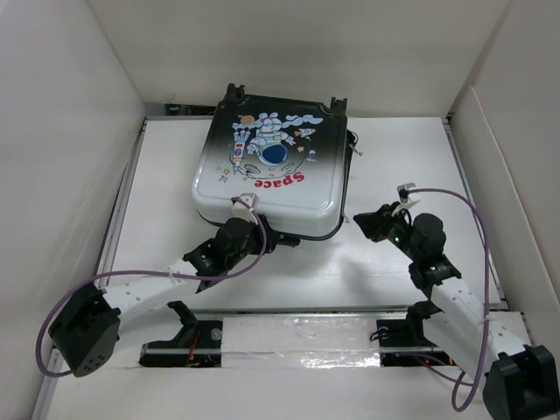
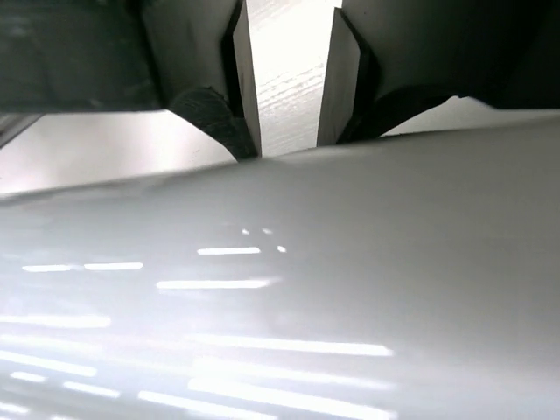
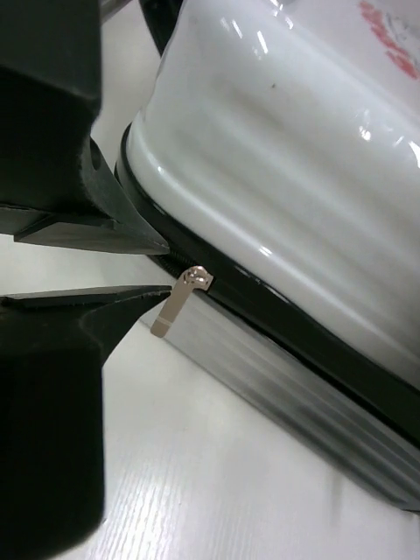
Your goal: Pack the luggage
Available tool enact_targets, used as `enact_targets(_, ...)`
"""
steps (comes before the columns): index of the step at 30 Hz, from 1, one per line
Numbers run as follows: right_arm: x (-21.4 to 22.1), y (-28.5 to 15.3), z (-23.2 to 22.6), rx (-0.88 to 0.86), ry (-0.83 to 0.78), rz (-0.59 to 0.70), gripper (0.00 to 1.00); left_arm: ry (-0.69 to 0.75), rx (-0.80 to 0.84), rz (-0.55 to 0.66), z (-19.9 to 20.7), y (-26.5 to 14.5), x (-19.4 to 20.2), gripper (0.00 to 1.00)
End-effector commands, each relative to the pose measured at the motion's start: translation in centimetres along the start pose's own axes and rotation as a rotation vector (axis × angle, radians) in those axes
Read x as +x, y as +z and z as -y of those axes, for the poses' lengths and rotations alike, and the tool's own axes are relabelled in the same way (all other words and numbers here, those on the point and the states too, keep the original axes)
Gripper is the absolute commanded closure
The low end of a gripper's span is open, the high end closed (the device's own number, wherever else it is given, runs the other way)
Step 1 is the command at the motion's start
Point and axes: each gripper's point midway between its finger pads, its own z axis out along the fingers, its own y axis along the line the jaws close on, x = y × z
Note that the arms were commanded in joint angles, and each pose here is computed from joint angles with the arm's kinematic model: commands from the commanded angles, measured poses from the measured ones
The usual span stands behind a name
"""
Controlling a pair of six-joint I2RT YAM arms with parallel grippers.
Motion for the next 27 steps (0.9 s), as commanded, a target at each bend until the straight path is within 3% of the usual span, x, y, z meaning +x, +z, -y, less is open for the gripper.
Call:
enact_targets(1,-0.6,0.2,-0.8,-0.046,-0.042,0.014,0.72,-0.094,0.141,0.170,4.2,-1.9,-5.4,0.70)
enact_targets(4,0.3,0.9,-1.1,-0.088,-0.057,-0.020,0.76,-0.146,0.106,0.117,2.6,-3.2,-2.7,0.69)
enact_targets(6,0.5,1.4,-1.5,-0.130,-0.067,-0.030,0.98,-0.191,0.099,0.061,1.7,-3.6,-0.3,0.70)
enact_targets(9,0.1,2.5,-1.1,-0.129,-0.073,-0.042,1.00,-0.245,0.088,0.012,0.5,-3.7,2.1,0.69)
enact_targets(13,0.6,2.8,-1.0,-0.138,-0.092,-0.065,0.62,-0.272,0.088,0.002,0.1,-3.3,3.1,0.58)
enact_targets(14,0.6,2.9,-0.4,-0.108,-0.090,-0.057,0.59,-0.275,0.084,0.007,0.0,-3.1,3.1,0.55)
enact_targets(18,1.3,3.5,0.4,-0.087,-0.091,-0.076,0.56,-0.284,0.097,0.032,0.5,-2.0,2.6,0.46)
enact_targets(22,1.7,4.7,0.7,-0.105,-0.100,-0.098,0.56,-0.284,0.117,0.048,1.2,-1.1,2.2,0.44)
enact_targets(27,0.3,6.5,0.5,-0.147,-0.175,-0.088,0.65,-0.306,0.141,0.063,1.8,-0.5,1.8,0.43)
